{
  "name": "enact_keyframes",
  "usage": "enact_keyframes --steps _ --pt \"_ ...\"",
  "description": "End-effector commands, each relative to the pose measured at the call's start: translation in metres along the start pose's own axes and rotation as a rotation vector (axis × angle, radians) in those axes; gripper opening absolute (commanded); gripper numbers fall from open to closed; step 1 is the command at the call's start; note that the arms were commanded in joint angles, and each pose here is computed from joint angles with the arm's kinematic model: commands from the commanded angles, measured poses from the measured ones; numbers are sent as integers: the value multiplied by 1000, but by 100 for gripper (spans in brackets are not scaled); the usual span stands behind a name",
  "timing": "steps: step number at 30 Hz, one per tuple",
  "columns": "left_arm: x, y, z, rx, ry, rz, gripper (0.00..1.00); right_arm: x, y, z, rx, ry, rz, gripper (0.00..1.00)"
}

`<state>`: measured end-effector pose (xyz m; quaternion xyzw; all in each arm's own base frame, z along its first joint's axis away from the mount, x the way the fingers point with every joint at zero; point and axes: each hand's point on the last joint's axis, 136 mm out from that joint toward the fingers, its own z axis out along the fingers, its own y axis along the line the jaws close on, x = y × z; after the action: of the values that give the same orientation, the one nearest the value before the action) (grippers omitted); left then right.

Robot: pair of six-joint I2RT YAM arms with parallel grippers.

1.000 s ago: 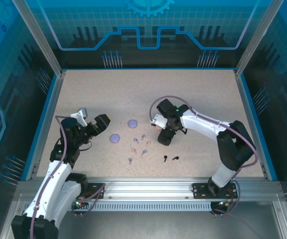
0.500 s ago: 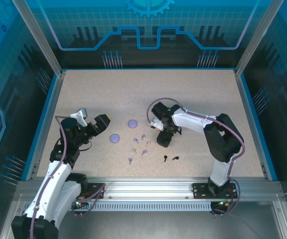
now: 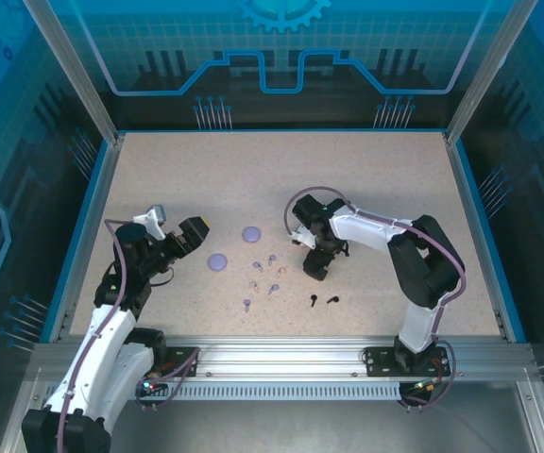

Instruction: Insert wireless bluetooth earbuds into charging case

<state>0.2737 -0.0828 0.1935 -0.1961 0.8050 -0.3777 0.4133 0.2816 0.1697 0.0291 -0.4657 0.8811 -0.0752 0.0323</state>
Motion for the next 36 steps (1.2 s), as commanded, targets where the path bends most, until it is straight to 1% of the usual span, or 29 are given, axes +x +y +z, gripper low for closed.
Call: enact_keyframes --steps 1,15,21,24,25,28,32,36 --pt "0 1 -1 -9 -3 3 99 13 -6 -8 6 9 47 100" --pt "0 1 -1 -10 -1 3 99 21 -22 -12 15 10 109 100" --pt "1 2 -1 -12 1 2 99 20 -18 -20 -7 -17 104 100" --pt "1 2 -2 -14 0 5 99 18 -10 -31 -55 -46 140 100" --pt "1 1 -2 -12 -3 6 99 14 -8 -38 -78 -69 180 100" --pt "0 0 -4 -11 -9 9 99 9 2 -56 -152 -76 289 100" --pt "0 -1 -6 -13 -11 16 99 6 16 -64 -193 -99 267 100" --pt "0 -1 -6 -18 -8 20 99 9 12 -67 -179 -89 252 100"
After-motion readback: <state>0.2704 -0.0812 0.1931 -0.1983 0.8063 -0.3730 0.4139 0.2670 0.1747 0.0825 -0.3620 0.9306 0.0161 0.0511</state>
